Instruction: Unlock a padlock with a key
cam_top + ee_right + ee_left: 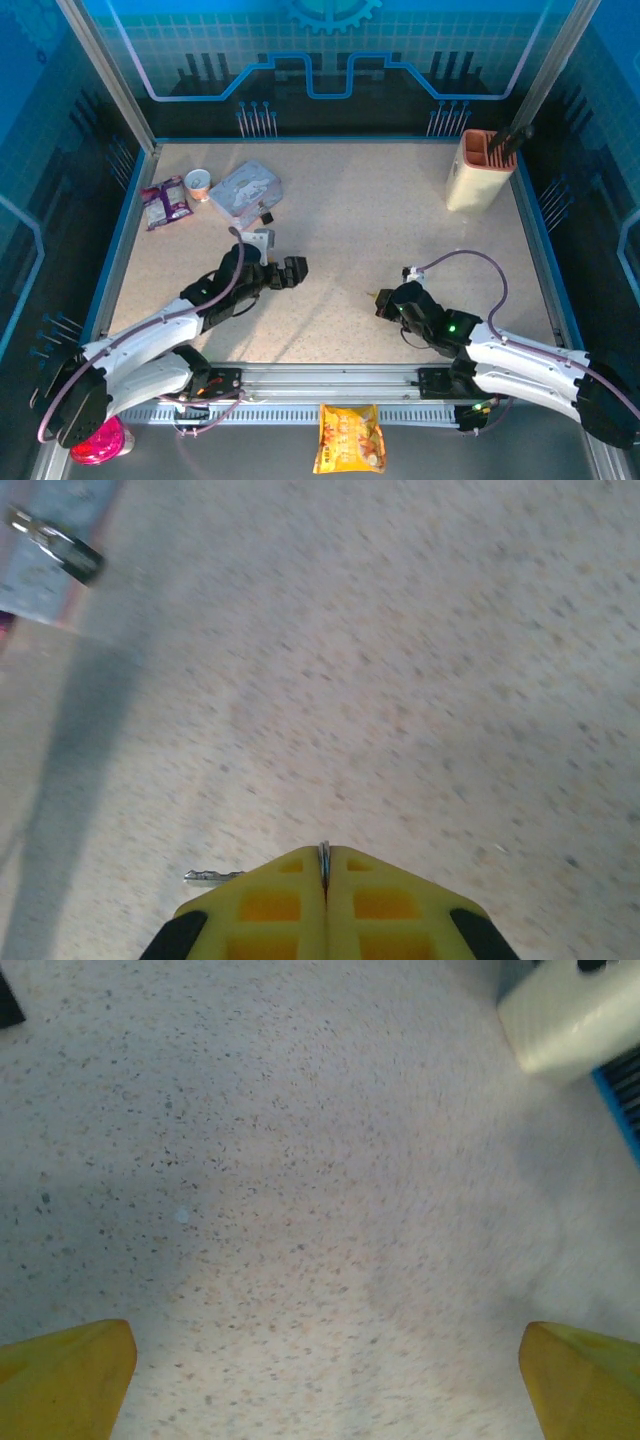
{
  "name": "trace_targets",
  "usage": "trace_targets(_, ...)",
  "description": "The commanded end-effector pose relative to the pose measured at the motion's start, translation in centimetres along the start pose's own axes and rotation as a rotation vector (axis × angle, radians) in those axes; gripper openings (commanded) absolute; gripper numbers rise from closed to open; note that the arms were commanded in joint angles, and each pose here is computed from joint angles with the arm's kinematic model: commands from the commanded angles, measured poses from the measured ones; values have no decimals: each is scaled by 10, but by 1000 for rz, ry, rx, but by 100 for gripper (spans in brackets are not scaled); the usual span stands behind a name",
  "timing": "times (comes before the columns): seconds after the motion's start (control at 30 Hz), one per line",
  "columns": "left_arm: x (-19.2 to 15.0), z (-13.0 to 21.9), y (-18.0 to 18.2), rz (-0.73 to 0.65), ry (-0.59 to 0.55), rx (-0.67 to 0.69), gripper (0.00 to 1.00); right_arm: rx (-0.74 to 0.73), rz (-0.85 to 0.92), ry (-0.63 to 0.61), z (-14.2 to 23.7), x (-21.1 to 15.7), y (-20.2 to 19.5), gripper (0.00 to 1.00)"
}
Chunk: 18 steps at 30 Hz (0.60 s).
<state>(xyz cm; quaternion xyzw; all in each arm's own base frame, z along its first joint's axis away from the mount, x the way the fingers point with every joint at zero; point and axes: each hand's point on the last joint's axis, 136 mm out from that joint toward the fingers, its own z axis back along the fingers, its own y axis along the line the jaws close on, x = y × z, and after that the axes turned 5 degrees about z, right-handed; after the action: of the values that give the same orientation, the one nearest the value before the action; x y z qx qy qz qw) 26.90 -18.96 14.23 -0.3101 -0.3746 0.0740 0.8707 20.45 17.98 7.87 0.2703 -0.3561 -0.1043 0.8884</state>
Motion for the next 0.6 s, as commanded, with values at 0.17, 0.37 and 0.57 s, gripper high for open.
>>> trace_targets(0.17, -10, -3, -46, 514, 177, -131, 90, 193, 9, -349, 10, 63, 69, 0)
trace_targets(0.37, -17, -9, -84, 494, 214, -184, 81, 249, 12, -372, 3, 65, 95, 0)
trace_targets(0.57, -29, -20, -108, 494, 253, -228, 72, 284, 39, -380, 3, 56, 111, 0)
